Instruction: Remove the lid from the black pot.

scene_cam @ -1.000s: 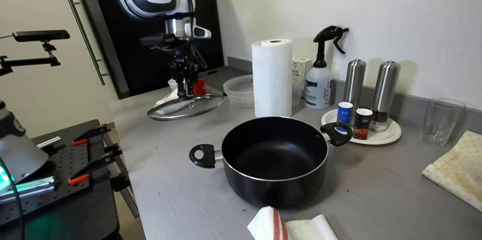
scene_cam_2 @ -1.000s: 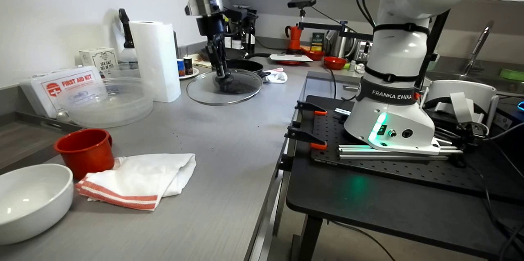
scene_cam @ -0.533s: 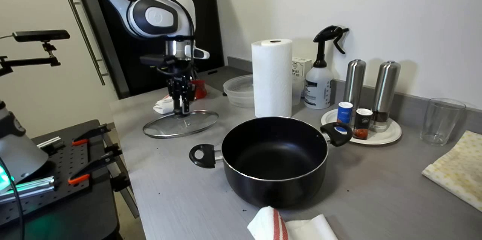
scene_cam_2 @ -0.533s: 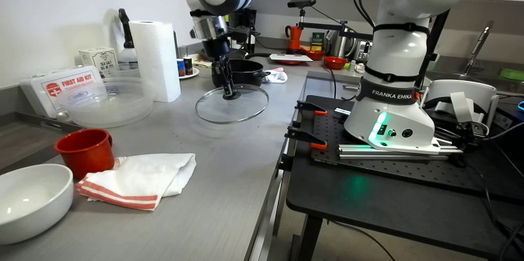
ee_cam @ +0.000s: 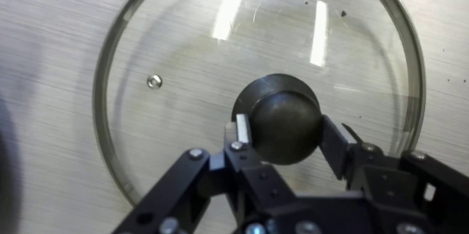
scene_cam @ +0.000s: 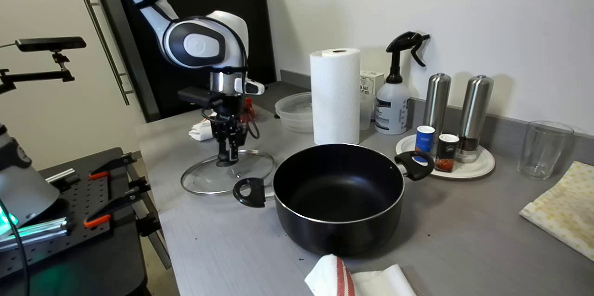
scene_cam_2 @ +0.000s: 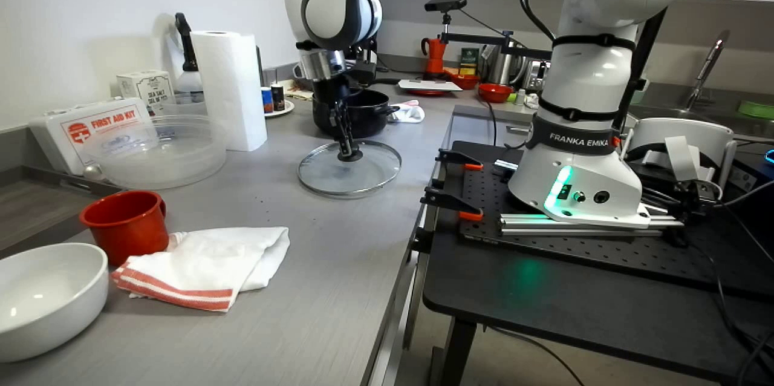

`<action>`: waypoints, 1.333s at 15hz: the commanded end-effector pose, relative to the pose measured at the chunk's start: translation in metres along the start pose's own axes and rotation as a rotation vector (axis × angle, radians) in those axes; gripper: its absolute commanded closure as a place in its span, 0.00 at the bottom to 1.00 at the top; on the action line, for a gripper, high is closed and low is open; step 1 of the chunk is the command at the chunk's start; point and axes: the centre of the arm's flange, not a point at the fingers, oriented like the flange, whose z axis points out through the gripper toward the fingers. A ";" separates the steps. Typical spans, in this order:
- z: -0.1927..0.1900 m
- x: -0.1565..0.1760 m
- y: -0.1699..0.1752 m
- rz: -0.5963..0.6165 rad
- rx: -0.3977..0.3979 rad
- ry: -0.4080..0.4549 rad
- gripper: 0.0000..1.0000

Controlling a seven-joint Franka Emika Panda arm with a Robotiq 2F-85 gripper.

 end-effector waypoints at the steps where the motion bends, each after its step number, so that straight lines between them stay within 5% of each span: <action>1: 0.002 0.003 0.008 -0.020 0.020 0.029 0.75; 12: 0.008 0.001 0.016 -0.035 0.049 0.041 0.75; 18: 0.007 0.000 0.017 -0.033 0.054 0.045 0.67; 20: 0.006 0.000 0.018 -0.030 0.055 0.046 0.51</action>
